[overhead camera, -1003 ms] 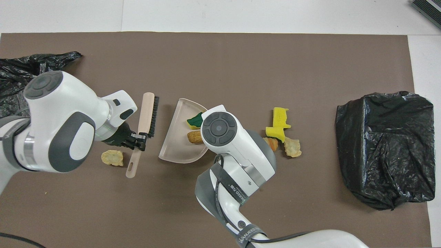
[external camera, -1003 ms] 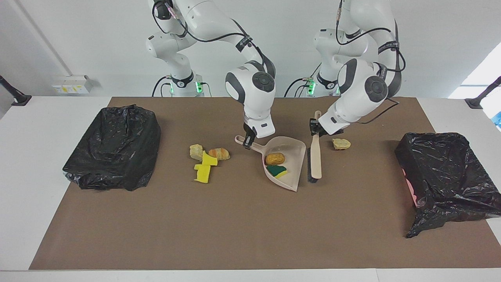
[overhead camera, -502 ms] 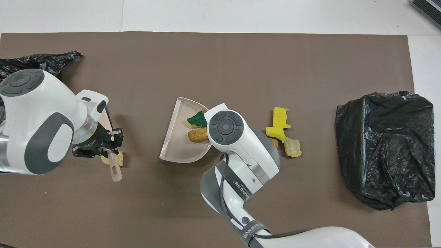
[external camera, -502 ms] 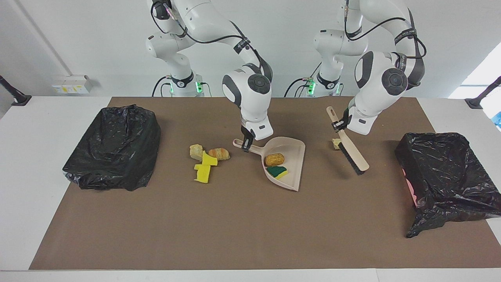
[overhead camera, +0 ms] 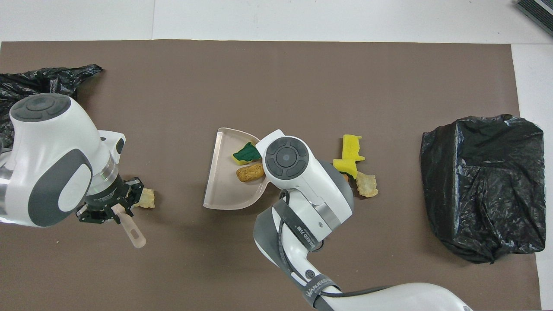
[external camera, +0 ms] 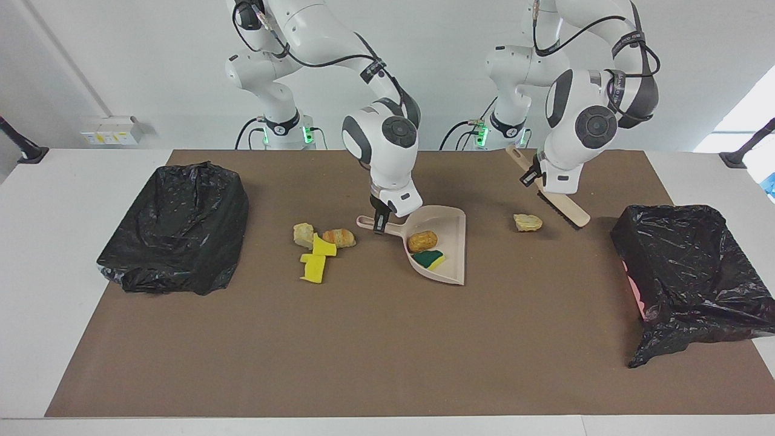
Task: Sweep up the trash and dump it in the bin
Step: 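Sweep the remaining bread piece into the dustpan with the brush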
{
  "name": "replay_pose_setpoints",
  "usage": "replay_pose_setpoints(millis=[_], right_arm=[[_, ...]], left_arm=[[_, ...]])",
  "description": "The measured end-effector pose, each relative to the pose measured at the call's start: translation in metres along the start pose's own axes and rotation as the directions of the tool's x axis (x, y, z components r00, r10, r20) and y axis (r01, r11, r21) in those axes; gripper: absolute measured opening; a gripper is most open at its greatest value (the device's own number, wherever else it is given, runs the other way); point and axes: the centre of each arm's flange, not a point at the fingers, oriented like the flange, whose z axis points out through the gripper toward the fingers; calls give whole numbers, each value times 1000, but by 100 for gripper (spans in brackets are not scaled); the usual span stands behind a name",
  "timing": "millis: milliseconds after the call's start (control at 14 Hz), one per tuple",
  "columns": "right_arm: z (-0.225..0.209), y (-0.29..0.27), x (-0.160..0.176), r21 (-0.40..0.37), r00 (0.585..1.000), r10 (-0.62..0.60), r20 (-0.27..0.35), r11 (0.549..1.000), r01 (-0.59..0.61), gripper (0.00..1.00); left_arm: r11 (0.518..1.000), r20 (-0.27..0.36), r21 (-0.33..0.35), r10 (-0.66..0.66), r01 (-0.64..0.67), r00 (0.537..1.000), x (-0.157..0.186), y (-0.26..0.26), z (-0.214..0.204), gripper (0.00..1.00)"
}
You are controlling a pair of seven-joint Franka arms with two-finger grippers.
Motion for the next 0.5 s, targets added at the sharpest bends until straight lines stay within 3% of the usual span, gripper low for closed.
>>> replay_pose_setpoints(millis=[287, 502], right_arm=[[-4, -9, -1, -4, 998, -30, 56, 1000, 31, 32], [-4, -10, -1, -4, 998, -32, 60, 999, 33, 32]], left_arm=[[999, -38, -28, 30, -31, 999, -20, 1, 52, 26], [990, -47, -114, 82, -87, 996, -32, 19, 57, 26]])
